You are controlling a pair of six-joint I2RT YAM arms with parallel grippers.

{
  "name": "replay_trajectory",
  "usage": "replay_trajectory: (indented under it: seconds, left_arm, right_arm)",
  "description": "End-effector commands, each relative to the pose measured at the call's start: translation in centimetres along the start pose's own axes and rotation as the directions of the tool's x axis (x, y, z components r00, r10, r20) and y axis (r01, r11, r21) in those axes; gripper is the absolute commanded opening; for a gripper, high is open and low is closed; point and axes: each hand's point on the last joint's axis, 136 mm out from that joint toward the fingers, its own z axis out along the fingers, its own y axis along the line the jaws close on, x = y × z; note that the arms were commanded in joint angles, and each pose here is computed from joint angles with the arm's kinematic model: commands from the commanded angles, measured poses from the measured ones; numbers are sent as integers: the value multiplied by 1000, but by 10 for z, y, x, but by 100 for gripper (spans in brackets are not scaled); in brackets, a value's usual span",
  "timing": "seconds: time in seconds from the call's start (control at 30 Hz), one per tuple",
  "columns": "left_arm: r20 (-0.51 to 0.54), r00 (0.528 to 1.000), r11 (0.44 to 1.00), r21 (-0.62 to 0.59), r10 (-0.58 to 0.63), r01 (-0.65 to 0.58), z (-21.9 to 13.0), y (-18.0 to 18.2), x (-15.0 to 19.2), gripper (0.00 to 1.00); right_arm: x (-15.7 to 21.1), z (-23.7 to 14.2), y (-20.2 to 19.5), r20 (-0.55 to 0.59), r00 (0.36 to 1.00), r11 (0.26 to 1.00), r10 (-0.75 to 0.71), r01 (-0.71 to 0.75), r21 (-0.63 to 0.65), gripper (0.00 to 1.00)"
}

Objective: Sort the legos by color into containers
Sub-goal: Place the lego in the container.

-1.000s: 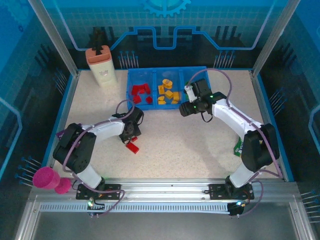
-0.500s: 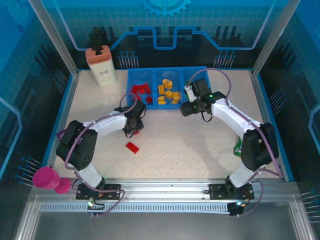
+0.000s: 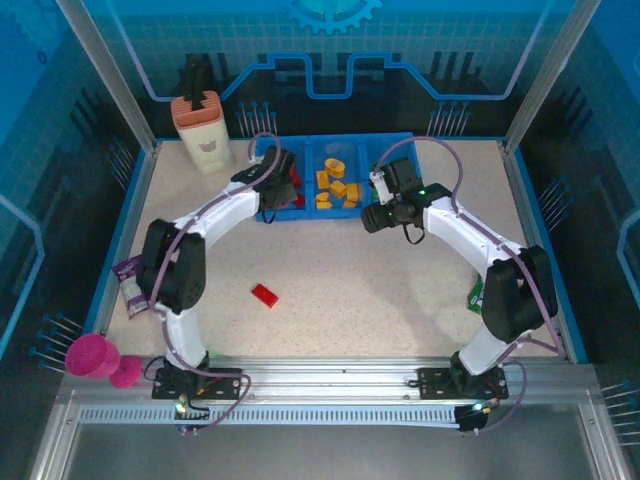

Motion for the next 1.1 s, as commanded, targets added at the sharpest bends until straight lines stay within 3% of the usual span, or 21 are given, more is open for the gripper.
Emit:
replay_trajectory:
  seconds: [0.0, 0.27, 0.43, 0.53, 0.83, 0.93, 1.07]
  left_arm:
    - [40, 999, 1000, 12, 18, -18, 17, -13, -20, 24]
    - [-11, 1000, 1000, -23, 16, -16, 50, -8, -12, 26]
    - [-26, 1000, 1000, -23, 18, -18, 48, -4, -5, 41]
    - [17, 1000, 1000, 9, 22, -23, 31, -8, -15, 50]
    - [119, 992, 996, 70, 39, -48, -53, -13, -43, 52]
    - [76, 997, 998, 49, 23, -27, -84, 5, -19, 53]
    - [-28, 997, 995, -69, -69, 67, -116, 58, 51, 63]
  right_arm:
    - [-5, -15, 0, 50, 999, 1000, 0, 0, 3, 75]
    - [-6, -24, -3, 72, 997, 1000, -4, 3, 13, 75]
    - [-7, -22, -1, 74, 997, 1000, 3, -3, 1, 75]
    - [-6, -23, 0, 80, 997, 1000, 8, -8, -5, 75]
    - [-3, -27, 4, 86, 996, 1000, 18, -16, -21, 75]
    - [-3, -31, 2, 93, 996, 1000, 13, -13, -9, 75]
    - [-7, -34, 1, 112, 994, 1000, 9, -8, -6, 75]
